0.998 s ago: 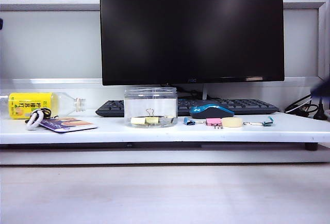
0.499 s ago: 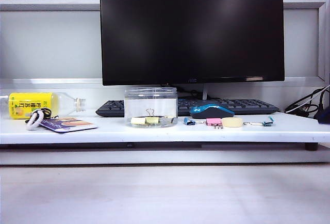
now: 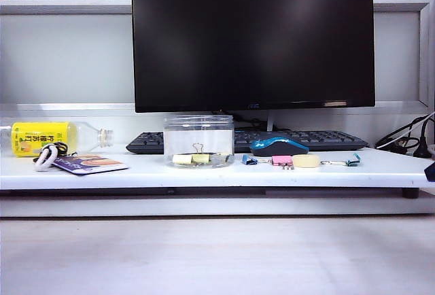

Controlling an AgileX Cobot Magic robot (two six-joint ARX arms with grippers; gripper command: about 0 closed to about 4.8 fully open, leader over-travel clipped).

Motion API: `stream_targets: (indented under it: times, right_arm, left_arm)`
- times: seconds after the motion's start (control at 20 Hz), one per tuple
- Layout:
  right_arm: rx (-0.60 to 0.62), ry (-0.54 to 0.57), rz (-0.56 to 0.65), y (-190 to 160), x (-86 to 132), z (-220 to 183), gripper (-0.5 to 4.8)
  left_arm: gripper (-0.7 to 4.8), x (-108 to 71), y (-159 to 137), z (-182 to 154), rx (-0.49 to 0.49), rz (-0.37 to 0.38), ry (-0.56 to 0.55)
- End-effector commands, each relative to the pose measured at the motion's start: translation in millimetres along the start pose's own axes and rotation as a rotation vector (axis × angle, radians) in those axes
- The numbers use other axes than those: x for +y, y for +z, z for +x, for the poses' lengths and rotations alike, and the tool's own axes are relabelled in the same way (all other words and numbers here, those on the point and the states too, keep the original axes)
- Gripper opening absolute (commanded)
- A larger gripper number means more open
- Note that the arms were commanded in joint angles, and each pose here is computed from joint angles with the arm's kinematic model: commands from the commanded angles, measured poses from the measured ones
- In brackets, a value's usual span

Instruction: Pick up the clips with the largest number of clips of the same color on the table and place them in a round transparent plastic box.

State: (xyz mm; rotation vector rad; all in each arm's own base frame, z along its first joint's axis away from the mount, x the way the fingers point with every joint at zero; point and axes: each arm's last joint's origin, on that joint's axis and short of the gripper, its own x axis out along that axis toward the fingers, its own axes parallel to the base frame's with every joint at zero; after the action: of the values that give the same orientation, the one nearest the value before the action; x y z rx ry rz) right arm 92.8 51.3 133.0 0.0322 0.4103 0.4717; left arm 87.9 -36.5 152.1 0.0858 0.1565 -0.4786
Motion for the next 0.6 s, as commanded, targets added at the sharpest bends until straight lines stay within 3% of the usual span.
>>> stream_targets:
  times: [0.05, 0.6]
  right_arm:
    - [-0.015, -0.003, 0.001, 2.2, 0.1, -0.4, -0.05]
    - [0.021, -0.007, -0.003, -1.2, -0.3, -0.4, -0.04]
  left_arm:
    - [-0.06, -0.1, -3.2, 0.8, 0.014, -0.005, -0.001]
    - [-0.06, -0.1, -3.2, 0.8, 0.014, -0.005, -0.001]
